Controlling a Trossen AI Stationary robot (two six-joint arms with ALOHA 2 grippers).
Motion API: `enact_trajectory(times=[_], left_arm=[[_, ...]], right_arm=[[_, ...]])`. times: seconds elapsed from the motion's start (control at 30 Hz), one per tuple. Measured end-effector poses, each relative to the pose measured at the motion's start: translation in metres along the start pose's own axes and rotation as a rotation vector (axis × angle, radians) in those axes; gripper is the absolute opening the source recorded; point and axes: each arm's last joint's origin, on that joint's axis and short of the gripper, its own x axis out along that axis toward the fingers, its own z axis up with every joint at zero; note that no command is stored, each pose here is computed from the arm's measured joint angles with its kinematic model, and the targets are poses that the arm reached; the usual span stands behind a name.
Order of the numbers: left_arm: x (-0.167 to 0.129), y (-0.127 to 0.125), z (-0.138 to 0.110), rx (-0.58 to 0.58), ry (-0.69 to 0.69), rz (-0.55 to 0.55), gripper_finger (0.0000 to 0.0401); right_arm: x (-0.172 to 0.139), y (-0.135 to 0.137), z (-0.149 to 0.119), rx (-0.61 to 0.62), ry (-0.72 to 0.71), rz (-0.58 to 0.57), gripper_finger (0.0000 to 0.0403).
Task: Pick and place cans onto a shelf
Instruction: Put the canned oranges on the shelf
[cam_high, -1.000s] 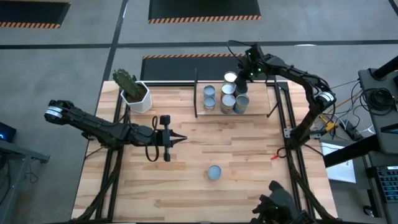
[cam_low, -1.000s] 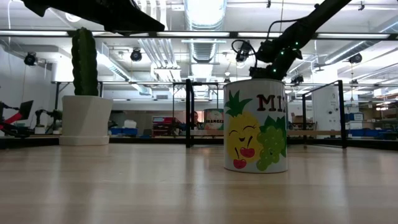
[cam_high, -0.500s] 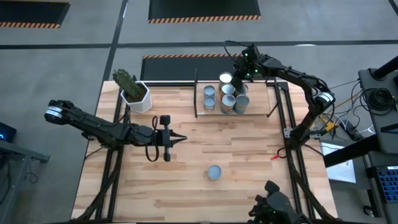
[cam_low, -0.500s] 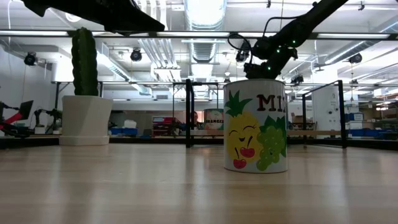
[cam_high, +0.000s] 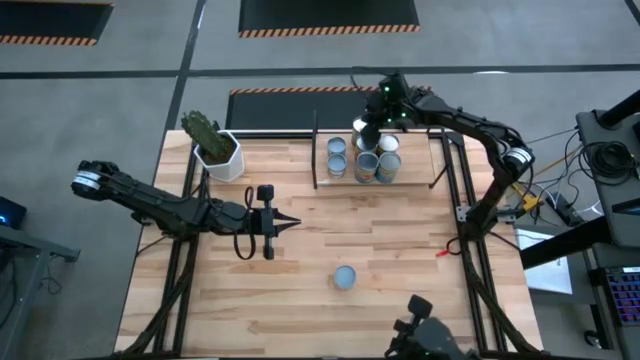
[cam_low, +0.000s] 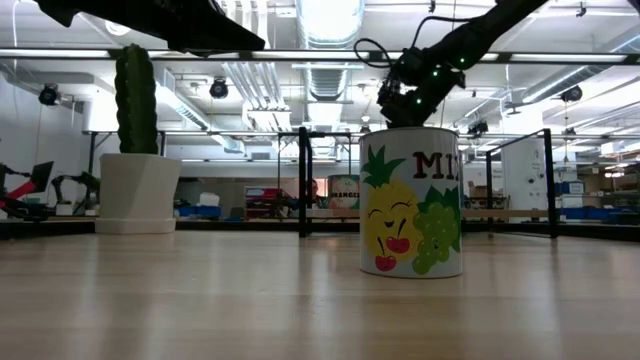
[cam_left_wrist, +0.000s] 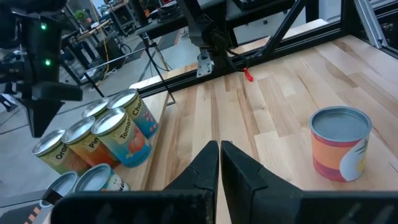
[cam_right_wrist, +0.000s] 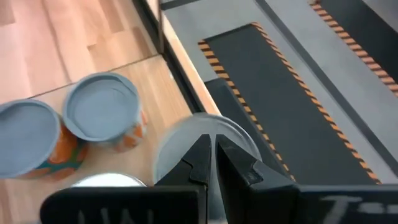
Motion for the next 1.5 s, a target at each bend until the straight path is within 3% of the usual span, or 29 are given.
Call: enact_trajectory(times=[0.47, 1.5], left_arm=[[0.0, 0.0, 0.0, 0.0, 0.0, 0.0, 0.0], [0.0, 0.0, 0.0, 0.0, 0.0, 0.0, 0.0]], right_arm=[[0.019, 0.001, -0.006, -0.007, 0.036, 0.001, 0.0013], [0.017, 0.001, -0.011, -0.022, 0.09, -0.01, 0.0013]])
